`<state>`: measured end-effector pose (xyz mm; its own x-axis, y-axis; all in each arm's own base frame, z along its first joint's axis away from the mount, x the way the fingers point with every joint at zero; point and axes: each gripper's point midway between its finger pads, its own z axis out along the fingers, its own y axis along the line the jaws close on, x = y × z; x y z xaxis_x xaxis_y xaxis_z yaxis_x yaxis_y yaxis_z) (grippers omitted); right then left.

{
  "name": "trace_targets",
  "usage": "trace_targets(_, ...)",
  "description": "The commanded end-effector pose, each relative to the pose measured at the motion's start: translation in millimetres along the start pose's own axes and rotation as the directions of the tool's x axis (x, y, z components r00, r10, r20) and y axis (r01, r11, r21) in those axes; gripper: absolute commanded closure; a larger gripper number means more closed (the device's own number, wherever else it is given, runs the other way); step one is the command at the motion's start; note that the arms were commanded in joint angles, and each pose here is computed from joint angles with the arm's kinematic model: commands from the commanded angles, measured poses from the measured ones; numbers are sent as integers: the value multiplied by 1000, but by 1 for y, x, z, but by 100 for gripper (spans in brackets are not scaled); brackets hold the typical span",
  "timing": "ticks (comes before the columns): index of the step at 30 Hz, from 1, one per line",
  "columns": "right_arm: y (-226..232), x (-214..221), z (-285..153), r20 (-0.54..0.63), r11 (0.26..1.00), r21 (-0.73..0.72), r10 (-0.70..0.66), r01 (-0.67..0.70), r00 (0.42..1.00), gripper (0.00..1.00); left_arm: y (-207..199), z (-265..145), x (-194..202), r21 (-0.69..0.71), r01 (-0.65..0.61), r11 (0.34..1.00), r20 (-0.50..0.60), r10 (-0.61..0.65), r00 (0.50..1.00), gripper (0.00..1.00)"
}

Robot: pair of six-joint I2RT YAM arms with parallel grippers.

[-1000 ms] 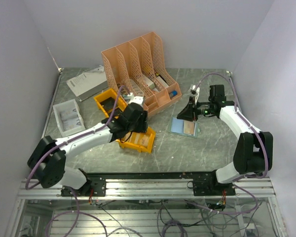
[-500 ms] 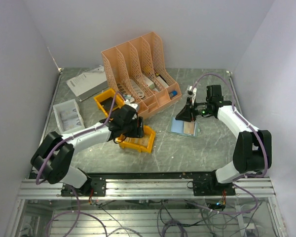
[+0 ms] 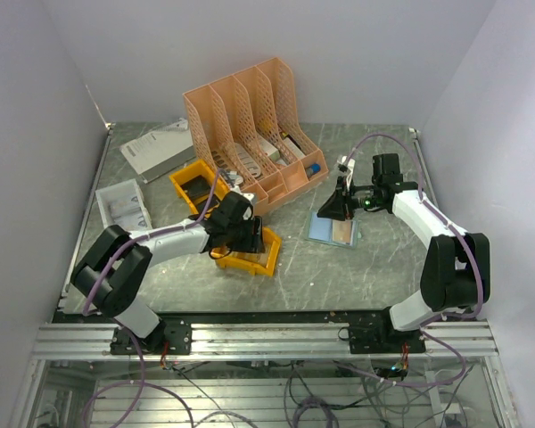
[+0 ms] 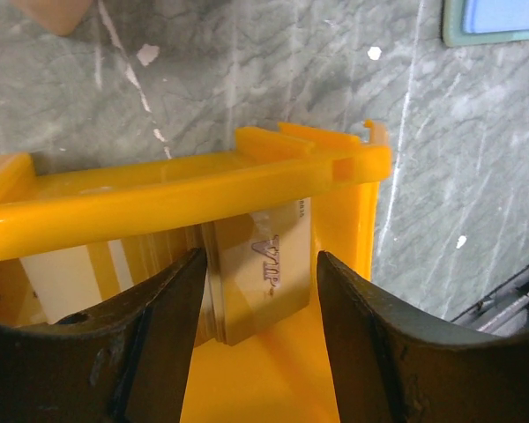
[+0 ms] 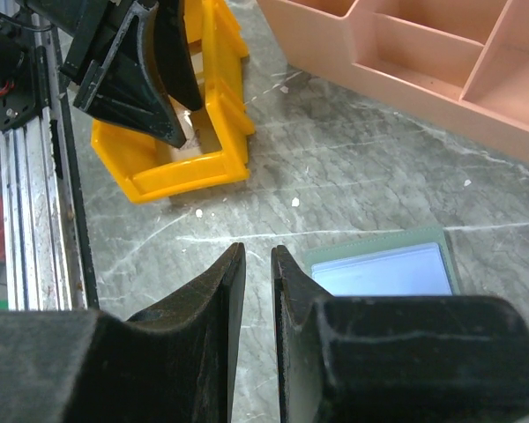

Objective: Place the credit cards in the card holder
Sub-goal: Pick up the credit card from the storage box.

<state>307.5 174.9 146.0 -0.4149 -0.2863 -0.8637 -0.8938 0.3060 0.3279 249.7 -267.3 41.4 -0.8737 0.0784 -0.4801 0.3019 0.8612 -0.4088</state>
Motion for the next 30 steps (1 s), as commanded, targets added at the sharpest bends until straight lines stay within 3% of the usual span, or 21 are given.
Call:
trace_targets(1, -3, -2, 2, -3, 1000, -1, -7, 7, 1000, 81, -16, 1, 2, 100, 20, 995, -13, -18, 1000, 37)
trace_targets(12, -3, -2, 1, -7, 1000, 6, -9, 9, 1000, 81, -49, -5, -11, 258, 68, 964, 9, -72, 997, 54)
trace_targets(22, -4, 0, 1, -14, 1000, 9, -7, 8, 1000, 81, -77, -3, -13, 427, 119, 896, -3, -131, 991, 56)
trace_targets(30, -5, 0, 1, -14, 1000, 9, -7, 7, 1000, 81, -57, 14, -4, 275, 103, 956, -23, -101, 995, 52)
